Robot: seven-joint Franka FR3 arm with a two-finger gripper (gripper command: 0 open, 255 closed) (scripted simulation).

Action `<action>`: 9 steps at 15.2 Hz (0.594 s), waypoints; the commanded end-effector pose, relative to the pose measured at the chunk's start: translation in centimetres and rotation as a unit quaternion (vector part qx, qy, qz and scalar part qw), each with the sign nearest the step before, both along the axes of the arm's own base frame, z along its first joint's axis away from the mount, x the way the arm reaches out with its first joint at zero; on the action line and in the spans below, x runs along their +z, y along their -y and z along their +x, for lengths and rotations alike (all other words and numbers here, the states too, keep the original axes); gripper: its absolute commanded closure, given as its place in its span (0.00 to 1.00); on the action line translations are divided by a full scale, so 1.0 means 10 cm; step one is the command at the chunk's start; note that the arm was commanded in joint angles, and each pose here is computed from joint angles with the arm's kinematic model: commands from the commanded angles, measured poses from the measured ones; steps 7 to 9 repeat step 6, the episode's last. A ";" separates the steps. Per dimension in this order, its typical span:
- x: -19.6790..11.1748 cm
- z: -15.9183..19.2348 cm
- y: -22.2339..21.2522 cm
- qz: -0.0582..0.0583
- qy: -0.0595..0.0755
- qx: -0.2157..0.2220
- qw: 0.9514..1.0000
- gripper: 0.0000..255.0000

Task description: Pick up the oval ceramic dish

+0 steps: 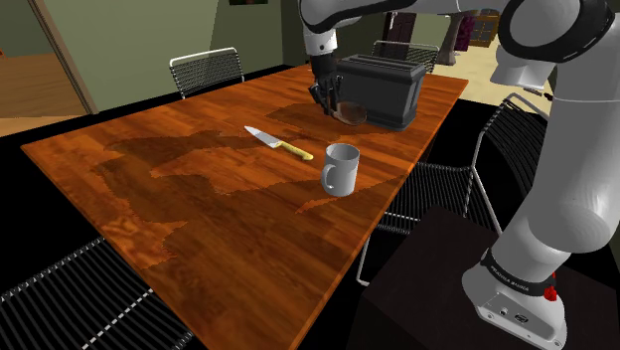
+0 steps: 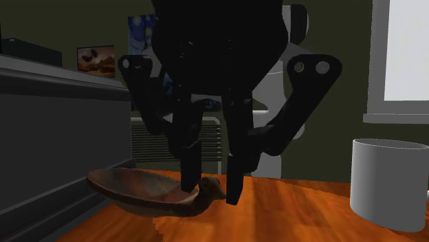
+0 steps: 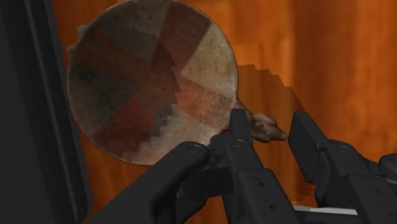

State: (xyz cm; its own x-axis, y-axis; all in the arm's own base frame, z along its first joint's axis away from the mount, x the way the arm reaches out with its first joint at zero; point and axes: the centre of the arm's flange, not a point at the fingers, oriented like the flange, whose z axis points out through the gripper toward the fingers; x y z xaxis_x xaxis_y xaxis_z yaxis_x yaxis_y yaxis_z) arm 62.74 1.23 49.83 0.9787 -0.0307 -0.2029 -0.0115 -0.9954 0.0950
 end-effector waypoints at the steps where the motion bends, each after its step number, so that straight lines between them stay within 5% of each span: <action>1: 0.12 0.00 0.00 0.000 0.000 0.000 1.000 1.00; 9: 0.29 0.00 0.00 0.000 0.000 0.000 1.000 1.00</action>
